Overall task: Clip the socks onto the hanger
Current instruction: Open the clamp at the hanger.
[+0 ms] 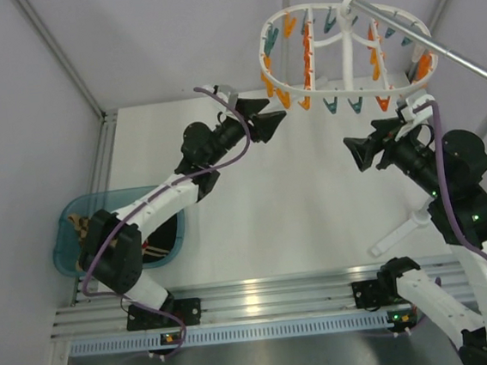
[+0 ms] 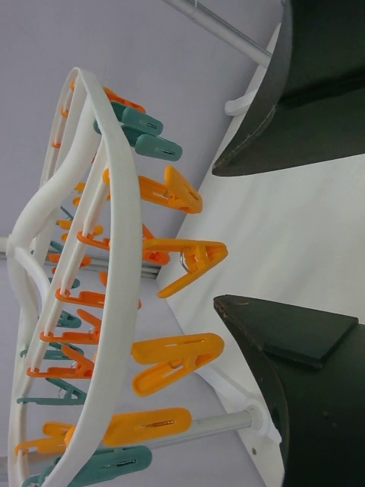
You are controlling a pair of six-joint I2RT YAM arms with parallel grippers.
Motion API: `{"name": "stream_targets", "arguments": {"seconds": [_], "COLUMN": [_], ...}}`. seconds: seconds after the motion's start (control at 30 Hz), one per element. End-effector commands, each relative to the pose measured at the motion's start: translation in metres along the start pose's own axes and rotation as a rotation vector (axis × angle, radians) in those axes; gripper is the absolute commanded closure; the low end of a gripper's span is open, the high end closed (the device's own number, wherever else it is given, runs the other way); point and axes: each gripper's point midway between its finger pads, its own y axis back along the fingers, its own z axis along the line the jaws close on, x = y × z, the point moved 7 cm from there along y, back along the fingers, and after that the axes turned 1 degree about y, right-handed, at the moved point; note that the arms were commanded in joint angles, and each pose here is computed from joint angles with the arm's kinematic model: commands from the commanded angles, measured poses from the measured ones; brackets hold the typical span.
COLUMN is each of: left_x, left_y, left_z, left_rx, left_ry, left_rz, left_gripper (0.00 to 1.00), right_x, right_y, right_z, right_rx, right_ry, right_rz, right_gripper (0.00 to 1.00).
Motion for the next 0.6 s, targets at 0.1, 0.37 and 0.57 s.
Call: {"name": "stream_targets", "arguments": {"seconds": [0.1,0.37,0.57], "left_x": [-0.008,0.001,-0.003], "left_y": [0.012,0.015,0.001], "left_z": [-0.015,-0.034,-0.037], "left_rx": [0.035,0.029,0.081], "left_ry": [-0.025,-0.069,-0.132], "left_rz": [-0.053,-0.060,-0.117], "left_gripper": [0.29,0.26,0.27], "right_x": [-0.002,0.016,0.012], "right_y": [0.007,-0.007,-0.019], "right_z": [0.000,-0.004,-0.008], "right_rx": [-0.014,-0.006,-0.005], "right_ry": [0.022,0.005,0.019], "right_rz": [0.011,0.057,0.063], "right_gripper": [0.27,0.28,0.28]}}
